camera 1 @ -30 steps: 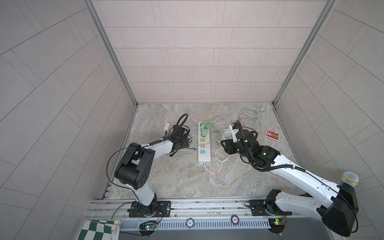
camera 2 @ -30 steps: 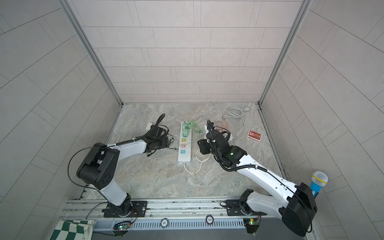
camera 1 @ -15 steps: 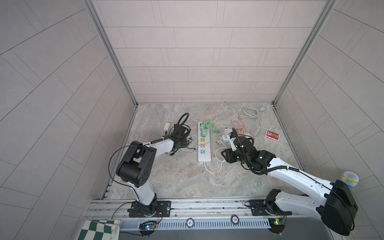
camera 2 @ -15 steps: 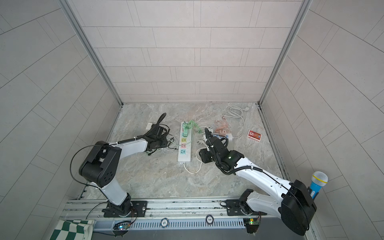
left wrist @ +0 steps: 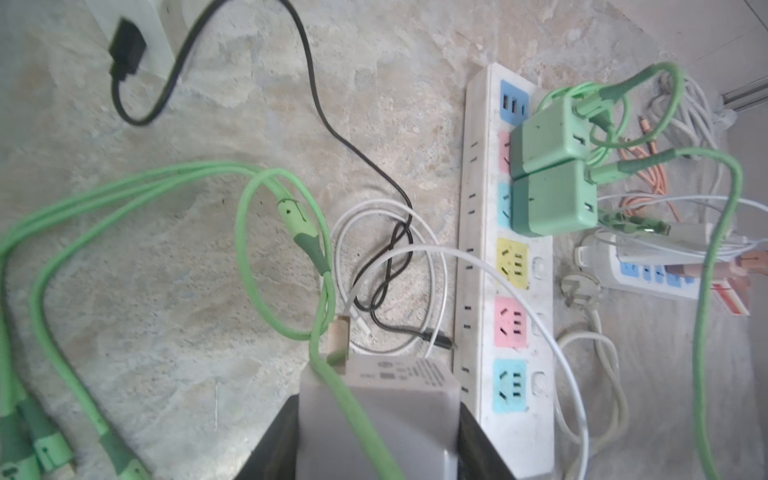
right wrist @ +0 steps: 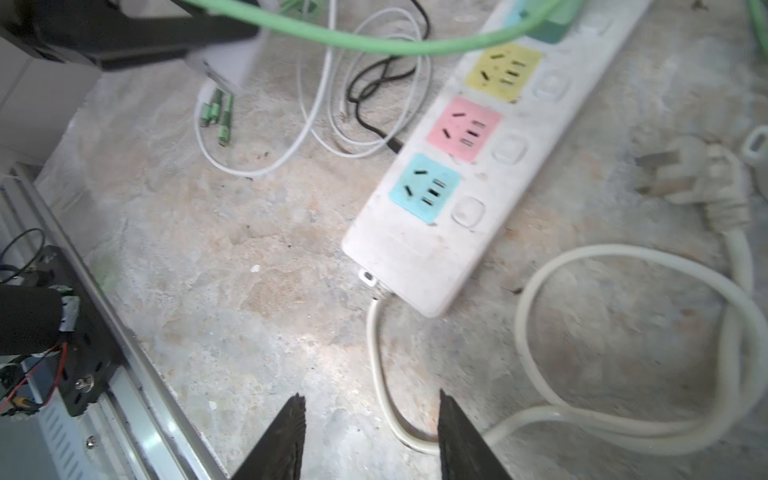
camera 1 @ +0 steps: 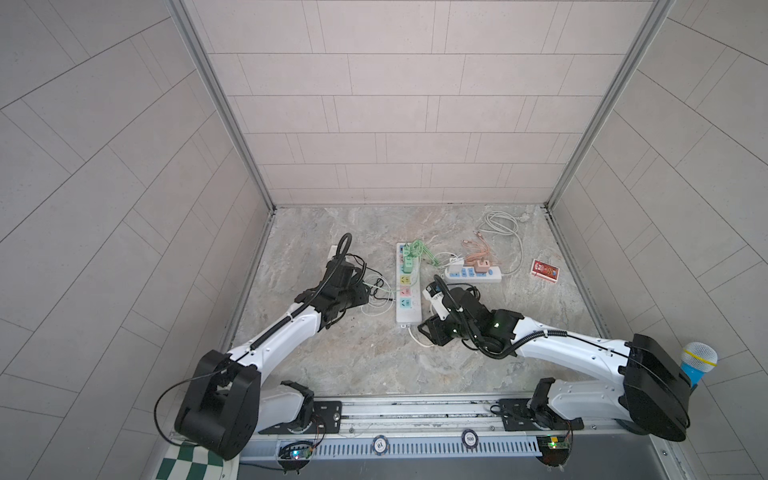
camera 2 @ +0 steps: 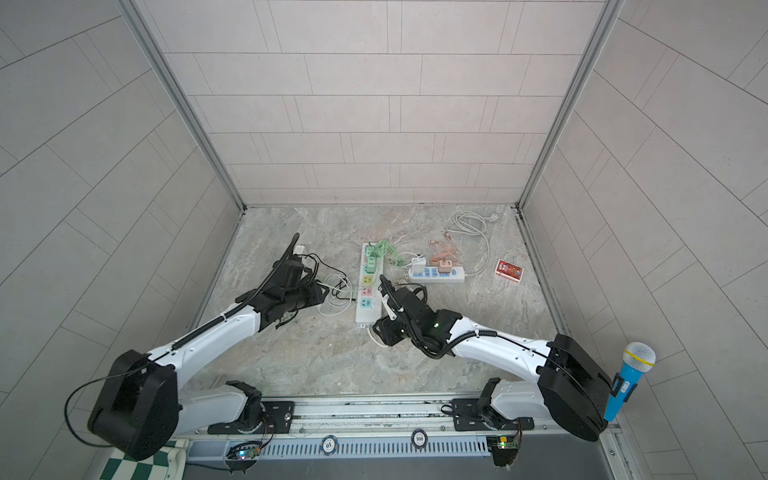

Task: Insert the plug

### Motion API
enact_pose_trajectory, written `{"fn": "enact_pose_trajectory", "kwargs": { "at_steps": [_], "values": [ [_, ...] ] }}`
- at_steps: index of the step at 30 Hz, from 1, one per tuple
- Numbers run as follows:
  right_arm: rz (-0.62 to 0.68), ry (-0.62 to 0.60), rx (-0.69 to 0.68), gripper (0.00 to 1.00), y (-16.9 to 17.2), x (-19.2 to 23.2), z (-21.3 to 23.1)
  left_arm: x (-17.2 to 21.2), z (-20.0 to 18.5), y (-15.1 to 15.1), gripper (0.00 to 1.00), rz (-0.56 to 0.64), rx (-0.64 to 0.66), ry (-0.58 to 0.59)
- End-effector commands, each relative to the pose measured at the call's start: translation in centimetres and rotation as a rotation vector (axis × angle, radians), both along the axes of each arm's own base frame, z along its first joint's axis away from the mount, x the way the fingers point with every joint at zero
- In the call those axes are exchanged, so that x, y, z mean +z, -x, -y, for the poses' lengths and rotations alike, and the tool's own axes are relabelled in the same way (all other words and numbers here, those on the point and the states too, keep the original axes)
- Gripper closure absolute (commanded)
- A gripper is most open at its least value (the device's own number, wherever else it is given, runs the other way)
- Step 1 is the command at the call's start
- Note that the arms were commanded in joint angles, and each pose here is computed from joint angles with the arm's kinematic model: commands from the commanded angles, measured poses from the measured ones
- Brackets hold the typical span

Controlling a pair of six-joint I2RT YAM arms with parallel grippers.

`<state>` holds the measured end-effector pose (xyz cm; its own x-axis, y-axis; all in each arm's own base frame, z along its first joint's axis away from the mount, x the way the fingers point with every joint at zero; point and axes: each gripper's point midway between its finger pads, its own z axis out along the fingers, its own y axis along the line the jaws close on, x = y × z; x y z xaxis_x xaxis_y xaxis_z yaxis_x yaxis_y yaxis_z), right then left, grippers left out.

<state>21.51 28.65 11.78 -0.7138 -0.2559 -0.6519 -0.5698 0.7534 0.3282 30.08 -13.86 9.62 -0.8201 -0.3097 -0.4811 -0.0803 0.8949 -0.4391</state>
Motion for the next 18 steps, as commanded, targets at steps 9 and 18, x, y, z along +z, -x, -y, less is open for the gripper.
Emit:
{"fn": "enact_pose_trajectory", "kwargs": {
  "at_steps": [9, 18],
  "values": [
    [0.307, -0.217, -0.054, 0.54, -0.5, 4.6, -4.1, 1.2, 4.5, 2.2, 0.89, -0.109, -0.003, 0.387],
    [0.363, -0.241, -0.081, 0.54, -0.8, 3.4, -7.1, 4.0, 4.0, 3.2, 0.93, -0.048, 0.044, 0.477]
  ]
}}
